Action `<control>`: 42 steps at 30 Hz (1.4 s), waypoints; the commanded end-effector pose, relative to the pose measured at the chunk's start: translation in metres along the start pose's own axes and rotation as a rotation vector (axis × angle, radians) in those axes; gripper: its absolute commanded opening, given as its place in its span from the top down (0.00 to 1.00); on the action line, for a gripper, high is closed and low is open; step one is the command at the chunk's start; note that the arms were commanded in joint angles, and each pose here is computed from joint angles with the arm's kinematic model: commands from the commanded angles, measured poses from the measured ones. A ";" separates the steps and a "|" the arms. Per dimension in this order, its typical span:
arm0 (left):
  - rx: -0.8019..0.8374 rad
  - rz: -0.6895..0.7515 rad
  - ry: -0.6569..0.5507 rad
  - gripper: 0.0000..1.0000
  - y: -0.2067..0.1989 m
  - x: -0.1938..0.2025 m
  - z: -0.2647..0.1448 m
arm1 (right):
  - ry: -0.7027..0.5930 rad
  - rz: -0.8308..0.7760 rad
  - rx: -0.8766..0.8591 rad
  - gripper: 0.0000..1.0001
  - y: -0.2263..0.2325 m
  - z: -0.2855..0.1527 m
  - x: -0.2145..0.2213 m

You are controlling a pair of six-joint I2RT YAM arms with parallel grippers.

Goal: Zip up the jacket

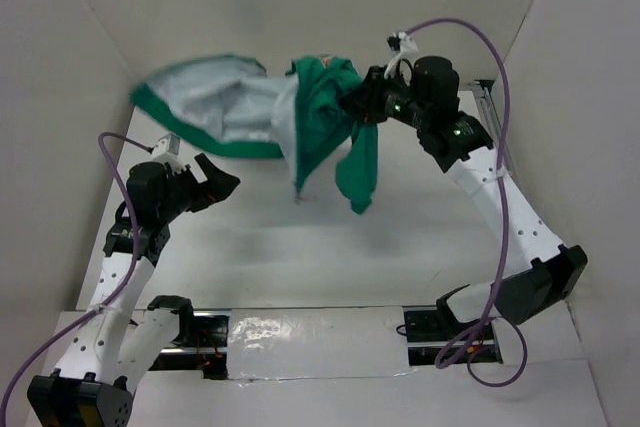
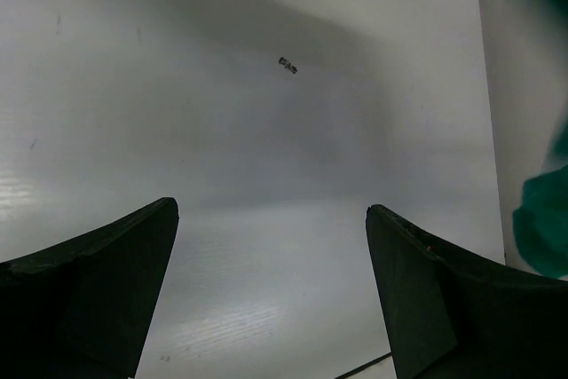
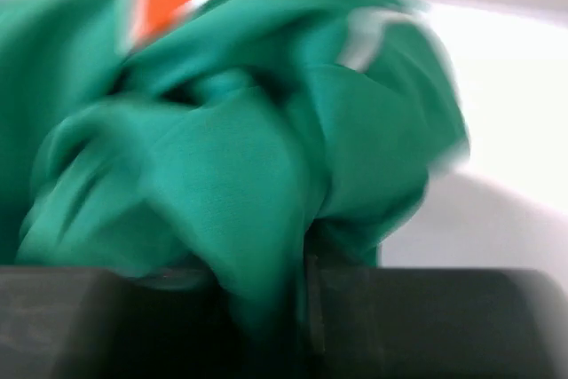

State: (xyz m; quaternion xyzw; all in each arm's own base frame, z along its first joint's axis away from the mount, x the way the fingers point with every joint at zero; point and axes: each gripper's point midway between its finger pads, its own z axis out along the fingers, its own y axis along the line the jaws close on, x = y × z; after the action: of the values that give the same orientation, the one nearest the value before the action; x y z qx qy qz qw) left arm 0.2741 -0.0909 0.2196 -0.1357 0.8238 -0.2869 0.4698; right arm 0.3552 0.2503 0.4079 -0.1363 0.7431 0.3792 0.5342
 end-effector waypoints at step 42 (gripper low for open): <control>-0.125 -0.053 0.263 0.01 0.021 -0.022 0.123 | 0.412 -0.105 0.595 0.00 -0.181 0.072 0.183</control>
State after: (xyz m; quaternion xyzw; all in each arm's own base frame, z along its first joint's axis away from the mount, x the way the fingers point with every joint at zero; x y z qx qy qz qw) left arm 0.3469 -0.1092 0.1247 -0.2002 0.9067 -0.2659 0.2589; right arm 0.4142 0.2164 0.1501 -0.0268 0.9162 0.1191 0.3816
